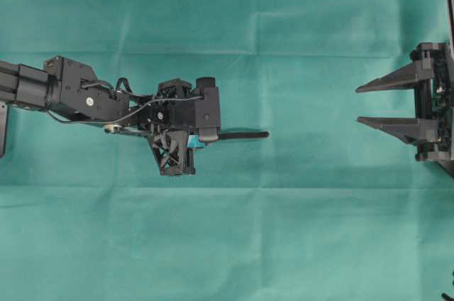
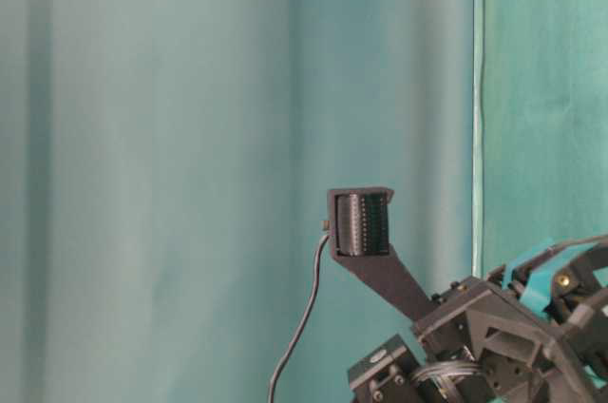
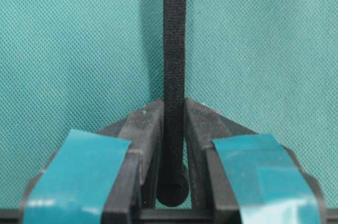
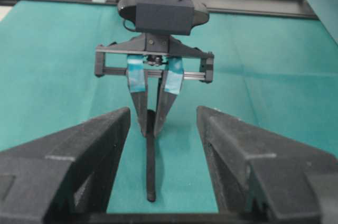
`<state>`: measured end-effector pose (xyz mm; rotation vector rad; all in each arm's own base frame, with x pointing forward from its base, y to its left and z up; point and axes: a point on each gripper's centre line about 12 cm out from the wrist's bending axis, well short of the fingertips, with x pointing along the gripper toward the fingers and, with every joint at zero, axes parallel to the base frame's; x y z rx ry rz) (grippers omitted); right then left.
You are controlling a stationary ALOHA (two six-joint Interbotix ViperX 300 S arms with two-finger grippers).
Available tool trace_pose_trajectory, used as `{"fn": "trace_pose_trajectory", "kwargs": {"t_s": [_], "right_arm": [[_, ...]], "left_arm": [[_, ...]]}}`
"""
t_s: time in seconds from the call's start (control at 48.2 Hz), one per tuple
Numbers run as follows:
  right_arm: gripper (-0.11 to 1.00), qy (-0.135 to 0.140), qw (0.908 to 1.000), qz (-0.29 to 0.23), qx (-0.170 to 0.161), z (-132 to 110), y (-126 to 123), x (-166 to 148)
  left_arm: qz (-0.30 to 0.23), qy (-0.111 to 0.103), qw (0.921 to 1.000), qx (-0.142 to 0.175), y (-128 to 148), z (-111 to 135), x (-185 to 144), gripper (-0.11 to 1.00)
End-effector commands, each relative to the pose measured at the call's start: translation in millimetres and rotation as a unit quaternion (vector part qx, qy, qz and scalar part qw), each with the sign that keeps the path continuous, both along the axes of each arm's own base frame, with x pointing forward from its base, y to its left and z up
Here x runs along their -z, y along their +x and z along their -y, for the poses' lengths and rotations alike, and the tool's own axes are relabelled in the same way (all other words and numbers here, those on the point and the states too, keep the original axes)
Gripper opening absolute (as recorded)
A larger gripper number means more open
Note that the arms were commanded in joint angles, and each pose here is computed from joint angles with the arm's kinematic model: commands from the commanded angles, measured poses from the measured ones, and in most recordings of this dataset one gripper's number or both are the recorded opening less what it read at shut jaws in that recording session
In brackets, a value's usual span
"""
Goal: Peel off the Velcro with your right arm.
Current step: 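Lift the strap end upward with the left gripper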
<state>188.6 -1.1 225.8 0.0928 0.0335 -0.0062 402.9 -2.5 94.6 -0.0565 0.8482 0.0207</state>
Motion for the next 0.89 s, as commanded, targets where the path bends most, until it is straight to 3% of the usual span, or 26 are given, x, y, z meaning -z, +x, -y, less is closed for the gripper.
{"fn": "trace_pose_trajectory", "kwargs": {"t_s": [0.0,0.478,0.644,0.872], "right_arm": [[0.22,0.0,1.0,0.009,0.001,0,2,-4],[0.22,-0.001,0.9998,0.019,0.001,0,6,-15],[0.22,-0.009,0.9998,0.016,-0.001,0,12,-20],[0.22,-0.039,0.9992,0.003,-0.011,-2,25,-23]], "left_arm": [[0.022,-0.001,0.9998,0.002,4,3,-16,0.1],[0.103,-0.011,0.9945,0.012,-3,16,-82,0.1],[0.126,-0.048,0.9907,-0.02,-12,16,-98,0.1],[0.185,-0.114,0.9738,-0.067,-28,14,-111,0.1]]}}
